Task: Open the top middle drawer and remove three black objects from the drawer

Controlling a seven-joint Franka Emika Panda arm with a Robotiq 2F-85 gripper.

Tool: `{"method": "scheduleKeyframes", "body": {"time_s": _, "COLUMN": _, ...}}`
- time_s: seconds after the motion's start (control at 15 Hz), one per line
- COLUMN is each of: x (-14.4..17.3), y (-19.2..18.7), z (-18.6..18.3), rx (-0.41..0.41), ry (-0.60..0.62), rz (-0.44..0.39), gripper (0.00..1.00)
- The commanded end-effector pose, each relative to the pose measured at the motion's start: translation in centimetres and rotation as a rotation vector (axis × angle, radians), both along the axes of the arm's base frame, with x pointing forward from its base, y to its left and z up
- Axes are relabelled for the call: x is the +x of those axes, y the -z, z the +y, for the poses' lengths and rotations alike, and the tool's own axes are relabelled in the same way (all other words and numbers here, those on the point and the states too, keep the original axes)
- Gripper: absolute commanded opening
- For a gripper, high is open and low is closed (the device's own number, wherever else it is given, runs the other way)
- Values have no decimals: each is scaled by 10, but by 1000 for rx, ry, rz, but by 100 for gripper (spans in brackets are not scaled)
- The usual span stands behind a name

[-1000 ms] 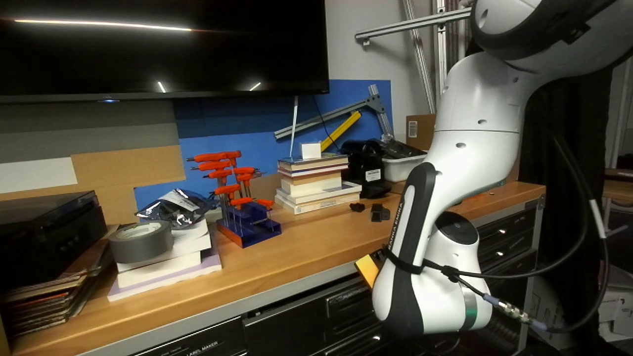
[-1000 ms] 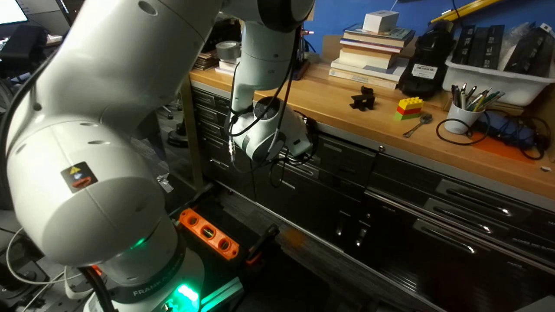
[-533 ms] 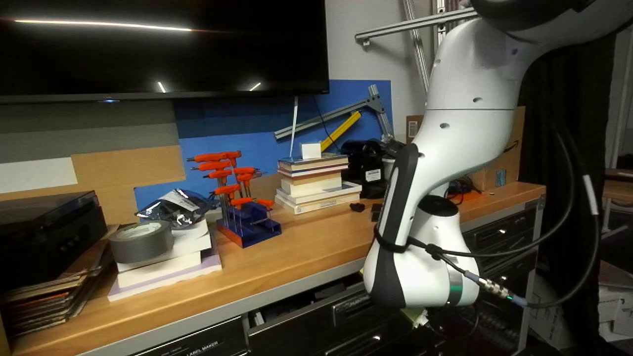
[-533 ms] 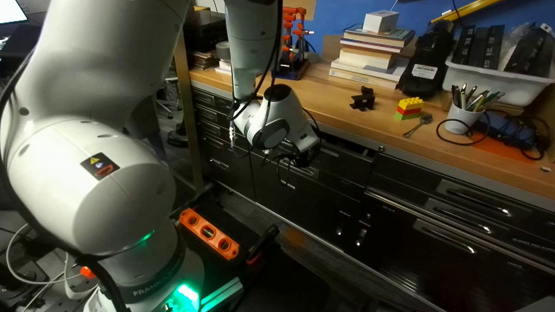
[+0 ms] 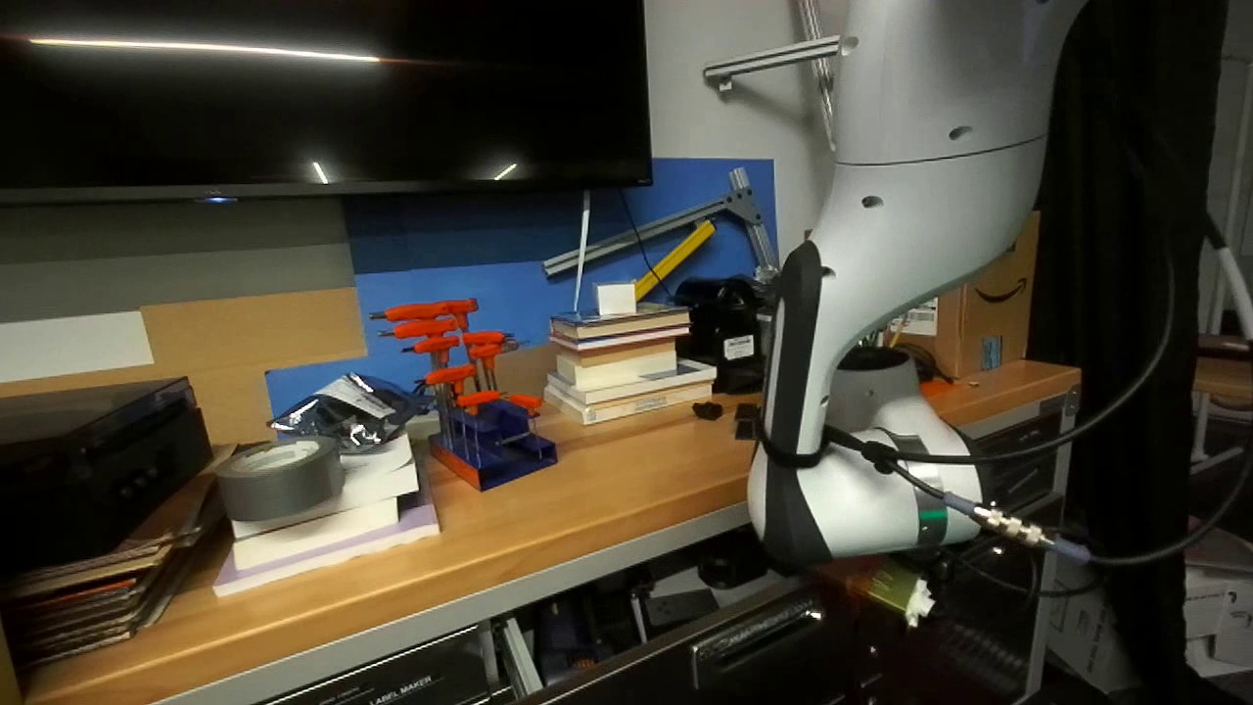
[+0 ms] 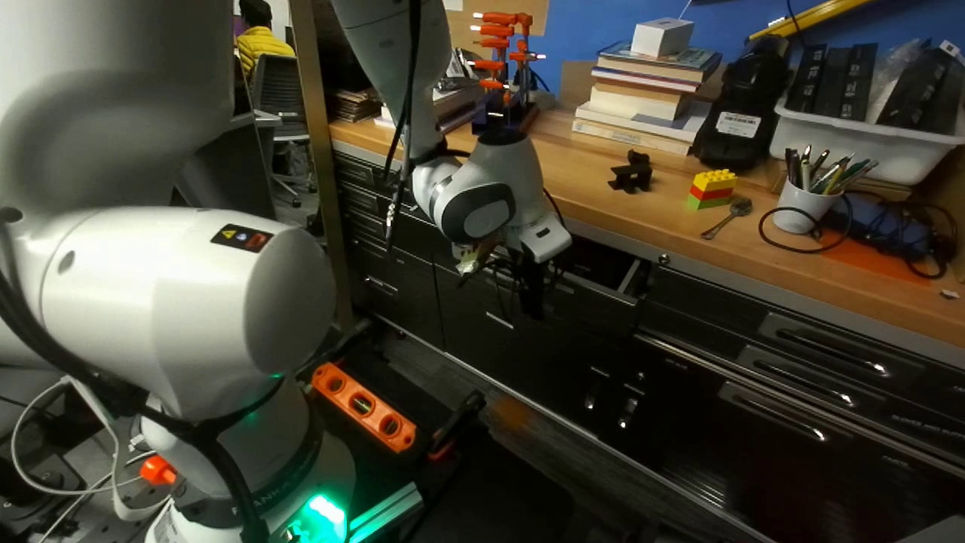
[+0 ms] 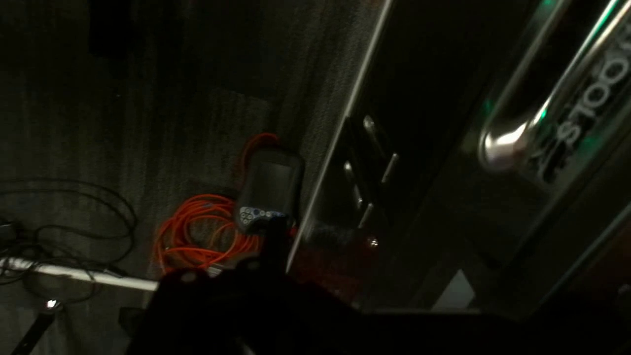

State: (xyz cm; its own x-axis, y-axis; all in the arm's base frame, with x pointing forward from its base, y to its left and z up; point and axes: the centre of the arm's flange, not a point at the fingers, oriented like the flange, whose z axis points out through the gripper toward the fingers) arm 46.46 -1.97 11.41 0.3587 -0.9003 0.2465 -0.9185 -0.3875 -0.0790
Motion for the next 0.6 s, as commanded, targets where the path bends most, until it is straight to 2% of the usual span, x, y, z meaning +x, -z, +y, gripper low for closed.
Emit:
{"method": "scheduleKeyframes", "body": {"time_s": 0.0, "x": -33, "y": -14, "z": -12, "rx": -48, "ry": -31, "rz": 185, "gripper": 100}}
{"method": "scheduleKeyframes", "body": {"time_s": 0.53, "x": -68, "y": -18, "z": -29, "rx": -145, "ry": -130, "rz": 601, "gripper": 100}}
